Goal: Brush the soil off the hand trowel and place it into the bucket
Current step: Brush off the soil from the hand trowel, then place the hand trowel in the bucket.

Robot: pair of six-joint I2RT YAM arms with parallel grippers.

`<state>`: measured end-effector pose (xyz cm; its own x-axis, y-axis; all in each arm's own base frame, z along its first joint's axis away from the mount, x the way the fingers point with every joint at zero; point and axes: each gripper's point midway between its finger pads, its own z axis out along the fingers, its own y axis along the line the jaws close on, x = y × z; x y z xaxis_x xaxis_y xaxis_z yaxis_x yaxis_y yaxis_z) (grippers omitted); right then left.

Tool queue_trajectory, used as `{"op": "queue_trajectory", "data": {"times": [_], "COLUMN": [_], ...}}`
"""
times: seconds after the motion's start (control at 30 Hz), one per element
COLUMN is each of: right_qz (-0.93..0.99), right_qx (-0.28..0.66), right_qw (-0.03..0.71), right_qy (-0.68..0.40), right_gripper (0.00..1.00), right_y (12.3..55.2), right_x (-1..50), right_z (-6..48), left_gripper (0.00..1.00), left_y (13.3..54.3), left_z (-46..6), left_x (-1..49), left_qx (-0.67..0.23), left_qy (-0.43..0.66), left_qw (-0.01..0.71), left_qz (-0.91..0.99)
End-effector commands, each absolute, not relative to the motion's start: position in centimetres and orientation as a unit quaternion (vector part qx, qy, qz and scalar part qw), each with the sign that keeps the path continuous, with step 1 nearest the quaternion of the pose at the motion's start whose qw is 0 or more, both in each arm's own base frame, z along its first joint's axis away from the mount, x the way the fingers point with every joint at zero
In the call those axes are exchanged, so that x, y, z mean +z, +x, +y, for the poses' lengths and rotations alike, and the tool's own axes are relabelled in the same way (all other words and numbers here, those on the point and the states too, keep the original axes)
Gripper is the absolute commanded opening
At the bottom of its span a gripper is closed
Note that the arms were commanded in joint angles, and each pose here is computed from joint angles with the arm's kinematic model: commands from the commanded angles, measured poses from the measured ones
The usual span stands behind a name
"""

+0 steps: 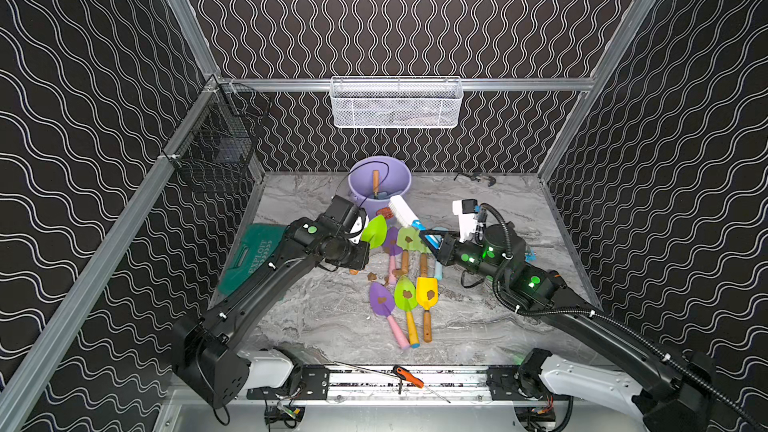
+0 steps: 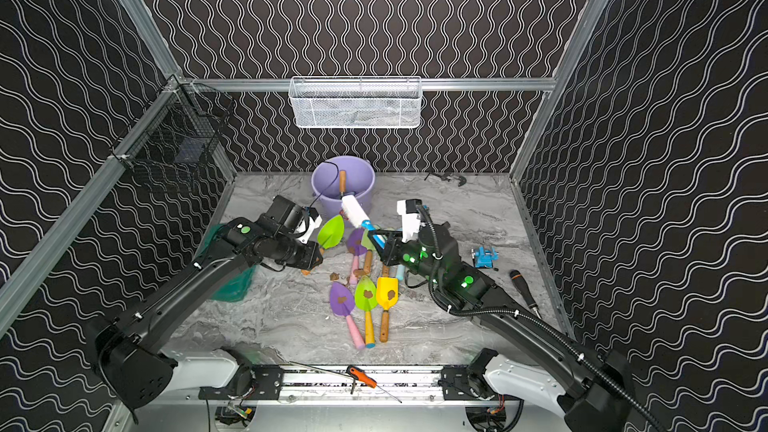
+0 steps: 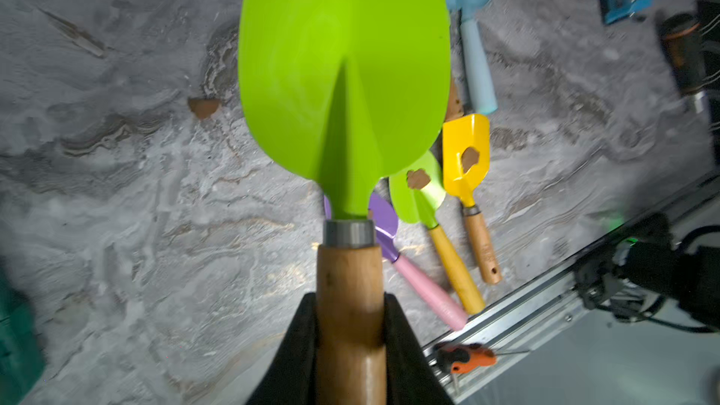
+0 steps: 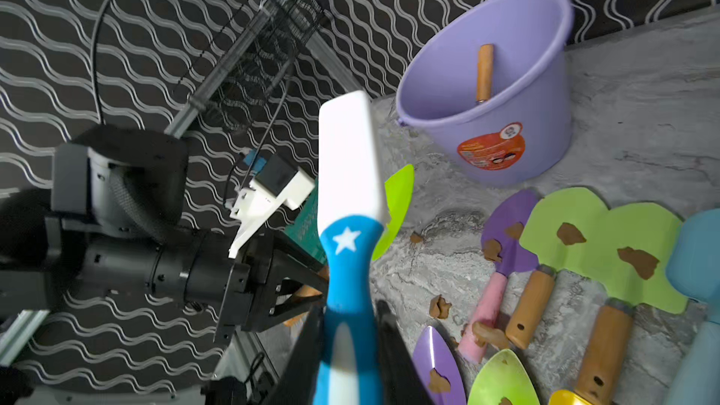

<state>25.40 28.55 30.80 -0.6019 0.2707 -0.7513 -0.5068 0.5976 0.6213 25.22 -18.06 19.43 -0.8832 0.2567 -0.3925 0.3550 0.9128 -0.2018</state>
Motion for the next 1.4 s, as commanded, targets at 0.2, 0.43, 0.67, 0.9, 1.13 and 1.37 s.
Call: {"op": "queue_trajectory", "data": {"times": [0.2,0.43,0.67,0.9,1.13,1.37], "right_qz": [0.807,0.829,0.842,0.874,0.847,0.838], "right_qx": [0.407,0.398,0.380,0.307,0.299,0.287], "right_qw": [0.398,0.346,0.331,0.362,0.436,0.463], "right_qy": [-0.158,-0.183,-0.191,-0.104,-0.058,0.000], "right_gripper": [0.00,0.00,0.00,0.00,0.00,0.00], "right_y": [23.8,23.4,24.0,29.2,31.5,30.6], "right_x": [28.0,24.7,22.0,19.1,24.0,24.6], "right_z": [32.2,34.0,34.8,30.1,25.8,21.3], "left_gripper": [0.00,0.00,0.00,0.00,0.00,0.00], "left_y": [24.1,24.5,24.8,25.0,26.8,35.3], "left_z": [-16.2,-16.4,-17.1,-17.5,-17.7,-17.6], "left_x": [18.2,18.3,18.1,18.3,19.8,23.4], "left_qx": [-0.065,-0.061,-0.073,-0.079,-0.066,-0.036], "left_qy": [0.200,0.202,0.205,0.209,0.198,0.142], "left_qw": [0.169,0.172,0.170,0.168,0.197,0.278], "left_qz": [0.963,0.962,0.961,0.960,0.958,0.949]}}
